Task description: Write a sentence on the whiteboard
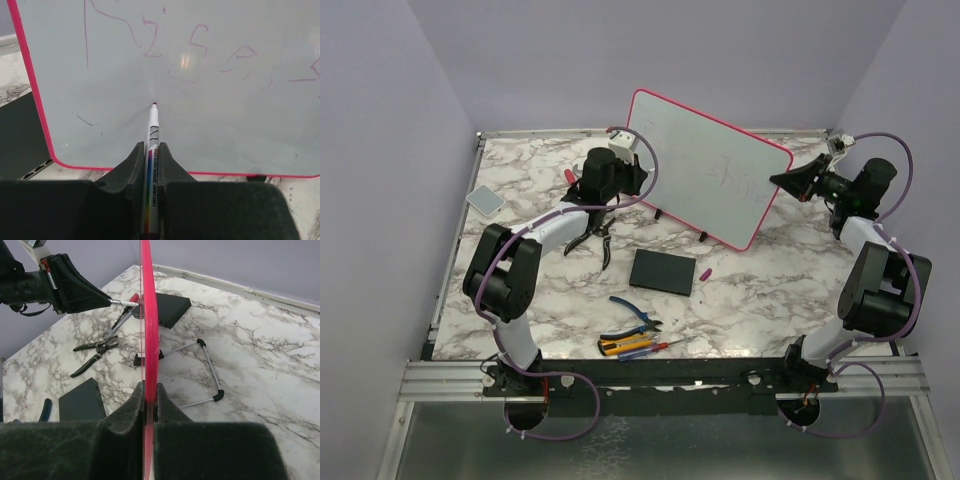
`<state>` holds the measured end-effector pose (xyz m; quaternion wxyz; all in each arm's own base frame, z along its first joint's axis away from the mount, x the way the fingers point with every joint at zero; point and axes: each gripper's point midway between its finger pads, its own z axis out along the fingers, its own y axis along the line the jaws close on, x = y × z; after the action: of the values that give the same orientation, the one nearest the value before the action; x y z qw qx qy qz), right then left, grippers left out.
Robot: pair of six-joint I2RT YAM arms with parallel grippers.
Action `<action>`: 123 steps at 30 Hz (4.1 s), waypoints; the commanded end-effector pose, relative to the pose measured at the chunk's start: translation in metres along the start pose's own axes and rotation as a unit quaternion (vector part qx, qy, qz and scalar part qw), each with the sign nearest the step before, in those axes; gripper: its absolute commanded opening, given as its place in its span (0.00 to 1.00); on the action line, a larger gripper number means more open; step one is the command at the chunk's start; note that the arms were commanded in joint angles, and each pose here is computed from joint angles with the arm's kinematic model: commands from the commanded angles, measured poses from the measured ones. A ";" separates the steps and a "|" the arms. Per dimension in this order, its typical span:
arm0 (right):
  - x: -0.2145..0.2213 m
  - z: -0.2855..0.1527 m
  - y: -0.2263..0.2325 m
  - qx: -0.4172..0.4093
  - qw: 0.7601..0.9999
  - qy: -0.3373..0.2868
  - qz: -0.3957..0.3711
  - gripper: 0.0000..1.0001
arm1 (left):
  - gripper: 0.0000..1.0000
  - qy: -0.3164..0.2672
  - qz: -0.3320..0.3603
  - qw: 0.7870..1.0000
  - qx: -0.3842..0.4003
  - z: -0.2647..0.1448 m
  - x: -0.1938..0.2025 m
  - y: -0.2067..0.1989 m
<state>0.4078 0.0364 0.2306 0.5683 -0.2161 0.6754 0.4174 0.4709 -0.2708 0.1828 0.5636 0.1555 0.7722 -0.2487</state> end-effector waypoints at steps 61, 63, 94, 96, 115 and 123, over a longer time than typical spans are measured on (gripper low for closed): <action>0.018 0.012 0.003 -0.006 1.000 0.025 0.000 0.01 | 0.00 0.079 0.015 0.997 0.012 -0.012 0.075 -0.007; 0.018 0.012 0.003 -0.006 1.000 0.024 -0.002 0.01 | 0.00 0.079 0.016 0.997 0.005 -0.013 0.076 -0.005; 0.018 0.011 0.003 -0.005 1.000 0.025 -0.002 0.01 | 0.00 0.048 0.005 0.998 -0.042 -0.019 0.052 0.030; 0.018 0.011 0.002 -0.004 1.000 0.025 -0.002 0.01 | 0.00 0.047 0.003 0.998 -0.041 -0.018 0.052 0.029; 0.017 0.011 0.002 -0.003 1.000 0.025 -0.002 0.01 | 0.00 0.040 0.000 0.999 -0.034 -0.022 0.046 0.026; 0.018 0.011 0.002 -0.002 1.000 0.025 -0.002 0.01 | 0.00 0.038 0.017 0.998 -0.051 -0.038 0.037 0.027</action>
<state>0.4081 0.0421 0.2303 0.5659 -0.2305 0.6774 0.4097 0.4473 -0.2406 0.1313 0.5254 0.1522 0.8094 -0.2138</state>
